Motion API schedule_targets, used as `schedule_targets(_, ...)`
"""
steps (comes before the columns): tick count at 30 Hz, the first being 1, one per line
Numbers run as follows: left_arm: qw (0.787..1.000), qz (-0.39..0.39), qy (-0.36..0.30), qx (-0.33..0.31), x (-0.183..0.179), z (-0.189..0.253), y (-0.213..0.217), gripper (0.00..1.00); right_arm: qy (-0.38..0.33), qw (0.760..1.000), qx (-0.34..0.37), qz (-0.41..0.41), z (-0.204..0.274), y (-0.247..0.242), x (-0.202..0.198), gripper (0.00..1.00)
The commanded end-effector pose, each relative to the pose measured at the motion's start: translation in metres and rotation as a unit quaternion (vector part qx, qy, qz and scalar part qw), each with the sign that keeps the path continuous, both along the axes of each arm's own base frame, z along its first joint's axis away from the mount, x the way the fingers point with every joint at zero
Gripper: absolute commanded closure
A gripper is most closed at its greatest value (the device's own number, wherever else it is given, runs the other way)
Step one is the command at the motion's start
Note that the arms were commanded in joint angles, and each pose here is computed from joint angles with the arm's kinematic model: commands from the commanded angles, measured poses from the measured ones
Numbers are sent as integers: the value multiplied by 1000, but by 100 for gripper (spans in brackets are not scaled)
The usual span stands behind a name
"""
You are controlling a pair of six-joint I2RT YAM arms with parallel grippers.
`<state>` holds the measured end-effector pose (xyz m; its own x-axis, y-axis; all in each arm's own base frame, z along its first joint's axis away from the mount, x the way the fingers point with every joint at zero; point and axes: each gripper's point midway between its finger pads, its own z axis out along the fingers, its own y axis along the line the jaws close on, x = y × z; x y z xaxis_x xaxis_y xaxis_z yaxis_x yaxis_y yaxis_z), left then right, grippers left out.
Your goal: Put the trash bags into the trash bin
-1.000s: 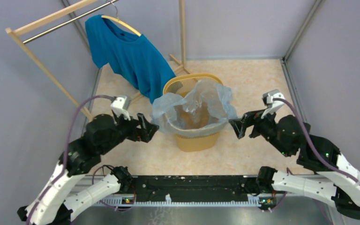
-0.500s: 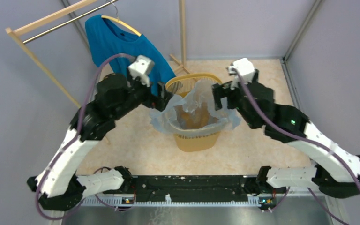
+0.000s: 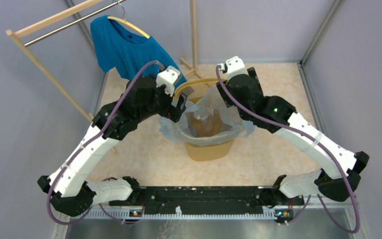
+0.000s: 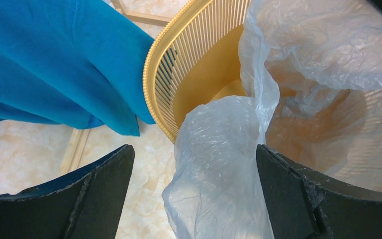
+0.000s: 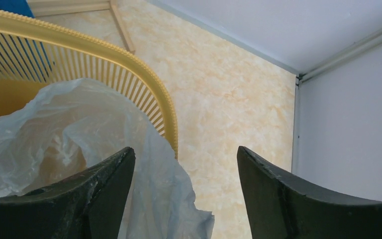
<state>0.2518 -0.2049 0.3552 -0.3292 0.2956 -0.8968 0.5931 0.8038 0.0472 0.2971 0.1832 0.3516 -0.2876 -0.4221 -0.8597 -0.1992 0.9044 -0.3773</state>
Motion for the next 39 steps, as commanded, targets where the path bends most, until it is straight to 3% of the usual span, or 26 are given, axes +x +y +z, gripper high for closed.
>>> schedule_targets(1,999,-33,-11,3,-9,7,-1,1,-23,999,44,15,23,-5,5,28)
schedule_targets(10,994,-107,0,10,-39,3,-3,1,-12,994,90,53,21,1,6,54)
schedule_targets(16,999,-36,5,39,-18,-16,11,3,-15,994,96,52,22,-1,8,64)
schedule_targets(19,999,19,-12,43,-2,-12,20,13,-14,993,102,52,22,-1,10,71)
schedule_targets(23,997,66,-45,7,10,9,26,35,-13,992,116,50,20,-5,15,79)
schedule_targets(30,994,86,-43,-45,20,17,14,45,1,985,164,57,10,-10,29,90)
schedule_targets(34,994,96,-26,-38,30,7,5,61,10,978,196,70,5,-10,35,96)
schedule_targets(39,991,124,-29,-39,42,5,5,74,14,972,221,73,2,-12,42,100)
